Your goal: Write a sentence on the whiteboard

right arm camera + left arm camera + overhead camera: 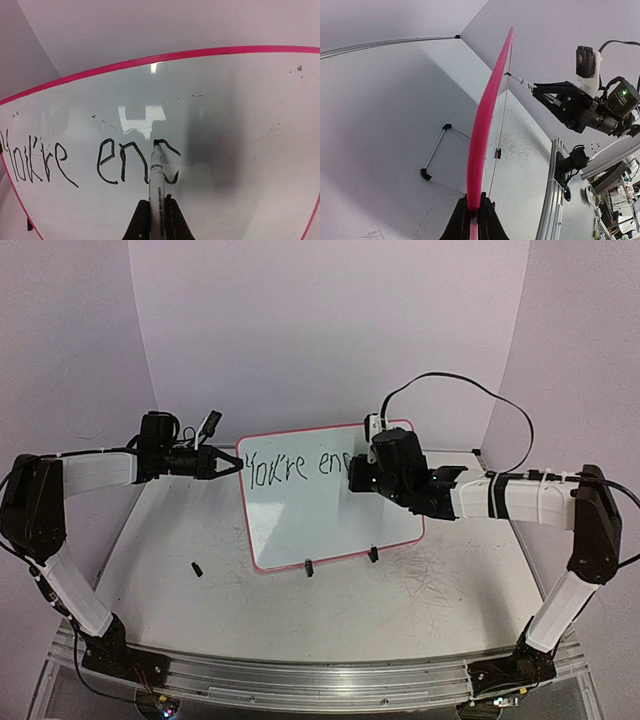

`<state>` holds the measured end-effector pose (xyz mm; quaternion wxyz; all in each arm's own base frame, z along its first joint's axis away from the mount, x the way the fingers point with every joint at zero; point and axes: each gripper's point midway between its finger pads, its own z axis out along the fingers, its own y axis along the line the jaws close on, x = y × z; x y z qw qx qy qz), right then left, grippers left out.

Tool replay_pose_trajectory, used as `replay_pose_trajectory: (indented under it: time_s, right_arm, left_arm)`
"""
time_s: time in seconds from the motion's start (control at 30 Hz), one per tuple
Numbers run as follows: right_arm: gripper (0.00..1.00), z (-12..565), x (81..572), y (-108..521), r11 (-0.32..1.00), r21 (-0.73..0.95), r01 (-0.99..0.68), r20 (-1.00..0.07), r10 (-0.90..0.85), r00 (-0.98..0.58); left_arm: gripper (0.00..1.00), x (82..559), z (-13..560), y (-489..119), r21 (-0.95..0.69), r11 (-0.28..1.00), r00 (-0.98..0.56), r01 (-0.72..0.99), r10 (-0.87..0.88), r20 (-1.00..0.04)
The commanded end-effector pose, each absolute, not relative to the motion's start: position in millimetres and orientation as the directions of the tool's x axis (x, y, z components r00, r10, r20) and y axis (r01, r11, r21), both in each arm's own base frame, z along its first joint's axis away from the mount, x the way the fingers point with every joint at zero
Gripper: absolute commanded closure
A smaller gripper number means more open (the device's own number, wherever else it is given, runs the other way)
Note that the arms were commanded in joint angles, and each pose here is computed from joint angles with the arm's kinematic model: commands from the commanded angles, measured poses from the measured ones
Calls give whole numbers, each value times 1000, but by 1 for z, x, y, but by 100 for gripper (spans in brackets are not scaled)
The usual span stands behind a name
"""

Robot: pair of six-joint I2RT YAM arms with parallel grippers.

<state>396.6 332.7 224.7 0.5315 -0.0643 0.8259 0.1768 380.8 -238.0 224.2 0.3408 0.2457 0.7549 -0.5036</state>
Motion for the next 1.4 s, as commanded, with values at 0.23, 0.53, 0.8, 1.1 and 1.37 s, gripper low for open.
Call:
replay_pose_trajectory:
  time_s: [0.23, 0.53, 0.8, 1.1, 1.37]
  right_arm:
    - [100, 251, 381, 301, 901, 285, -326, -915, 154, -373]
    - [100, 254, 394, 310, 906, 266, -329, -921, 138, -365]
    - [100, 254, 402, 312, 918, 258, -302, -924, 142, -356]
    - [100, 236, 405, 312, 929, 245, -277, -911, 122, -394]
    - [100, 224, 401, 307, 936, 233, -262, -899, 105, -425]
  left_arm:
    - [100, 373, 245, -248, -552, 339, -600, 761, 46, -799]
    - [100, 373, 246, -248, -552, 339, -599, 762, 46, -800]
    - [100, 373, 246, -248, -553, 336, -599, 763, 47, -799]
    - [100, 373, 246, -248, -553, 336, -600, 762, 46, -799]
    - [100, 373, 244, -248, -555, 337, -603, 760, 47, -797]
